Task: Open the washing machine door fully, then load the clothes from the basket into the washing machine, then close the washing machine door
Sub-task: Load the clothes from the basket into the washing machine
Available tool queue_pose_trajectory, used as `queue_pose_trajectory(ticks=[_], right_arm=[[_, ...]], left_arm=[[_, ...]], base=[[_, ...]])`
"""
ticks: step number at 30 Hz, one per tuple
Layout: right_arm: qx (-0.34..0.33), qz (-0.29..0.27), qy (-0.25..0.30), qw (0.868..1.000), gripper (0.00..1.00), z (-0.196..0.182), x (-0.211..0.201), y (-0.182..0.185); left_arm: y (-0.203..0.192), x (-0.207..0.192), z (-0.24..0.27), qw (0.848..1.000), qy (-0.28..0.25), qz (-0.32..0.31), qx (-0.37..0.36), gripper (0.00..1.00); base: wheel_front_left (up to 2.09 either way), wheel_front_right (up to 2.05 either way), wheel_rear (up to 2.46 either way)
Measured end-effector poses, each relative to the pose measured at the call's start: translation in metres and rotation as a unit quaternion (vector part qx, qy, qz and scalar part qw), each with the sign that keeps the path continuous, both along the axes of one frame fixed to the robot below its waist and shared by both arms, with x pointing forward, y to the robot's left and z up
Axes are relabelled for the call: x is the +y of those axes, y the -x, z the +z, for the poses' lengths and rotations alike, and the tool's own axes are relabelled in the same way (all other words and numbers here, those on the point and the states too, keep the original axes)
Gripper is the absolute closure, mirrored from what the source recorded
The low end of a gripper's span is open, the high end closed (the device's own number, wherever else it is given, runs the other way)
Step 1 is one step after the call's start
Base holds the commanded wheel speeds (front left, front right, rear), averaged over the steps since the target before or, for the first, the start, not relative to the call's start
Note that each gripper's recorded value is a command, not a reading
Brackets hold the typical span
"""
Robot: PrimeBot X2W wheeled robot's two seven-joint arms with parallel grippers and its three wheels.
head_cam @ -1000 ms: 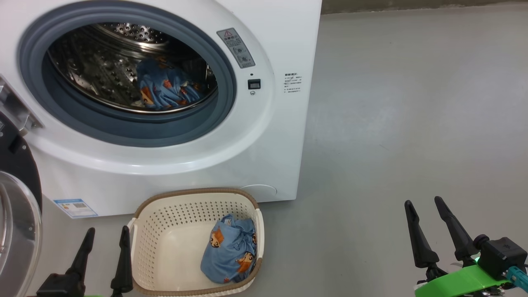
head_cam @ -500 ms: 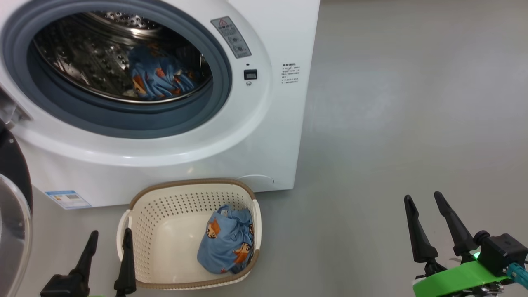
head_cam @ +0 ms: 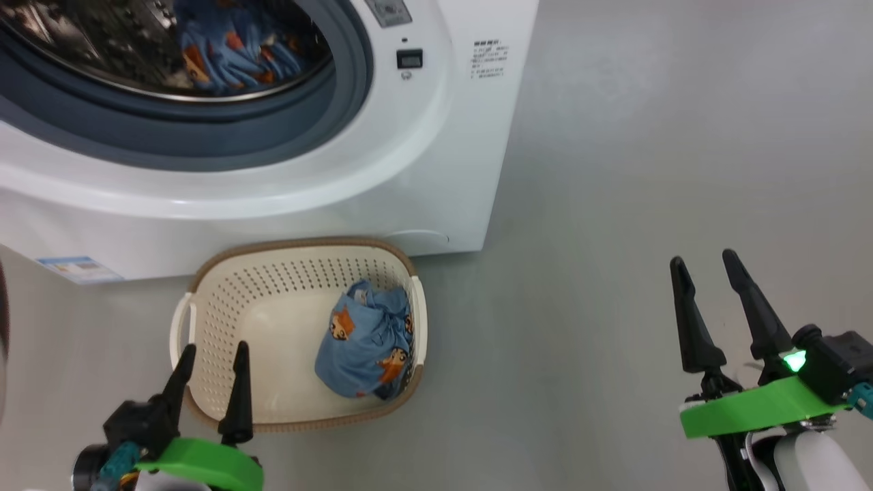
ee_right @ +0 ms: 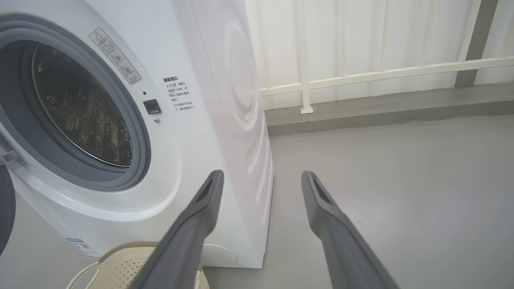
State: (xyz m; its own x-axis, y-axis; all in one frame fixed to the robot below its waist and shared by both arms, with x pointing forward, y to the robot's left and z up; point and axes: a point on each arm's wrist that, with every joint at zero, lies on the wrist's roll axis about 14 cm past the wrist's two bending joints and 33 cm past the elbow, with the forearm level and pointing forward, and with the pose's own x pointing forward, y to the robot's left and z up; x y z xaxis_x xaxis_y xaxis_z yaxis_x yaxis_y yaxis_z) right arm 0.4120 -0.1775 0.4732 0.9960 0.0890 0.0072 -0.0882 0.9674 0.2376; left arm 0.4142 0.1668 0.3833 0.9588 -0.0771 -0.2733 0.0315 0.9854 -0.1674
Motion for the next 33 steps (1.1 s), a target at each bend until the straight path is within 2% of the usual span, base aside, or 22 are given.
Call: queue_pose_trajectory(ticks=[14,33], right_arm=[[0.024,0.008,-0.015,1.000,0.00,-0.035,0.013,-0.047],[0.056,-0.006,-0.011,0.998,0.00,-0.079,0.005,-0.076]], left_arm=[[-0.028,-0.041,-0.086,0.991,0.025,-0.058,0.117,0.00],[-0.050,-0.078,-0.184,0.958,0.007,-0.152,0.242,0.00]], base=[[0.00,0.00,0.00],[0.00,0.00,0.00]])
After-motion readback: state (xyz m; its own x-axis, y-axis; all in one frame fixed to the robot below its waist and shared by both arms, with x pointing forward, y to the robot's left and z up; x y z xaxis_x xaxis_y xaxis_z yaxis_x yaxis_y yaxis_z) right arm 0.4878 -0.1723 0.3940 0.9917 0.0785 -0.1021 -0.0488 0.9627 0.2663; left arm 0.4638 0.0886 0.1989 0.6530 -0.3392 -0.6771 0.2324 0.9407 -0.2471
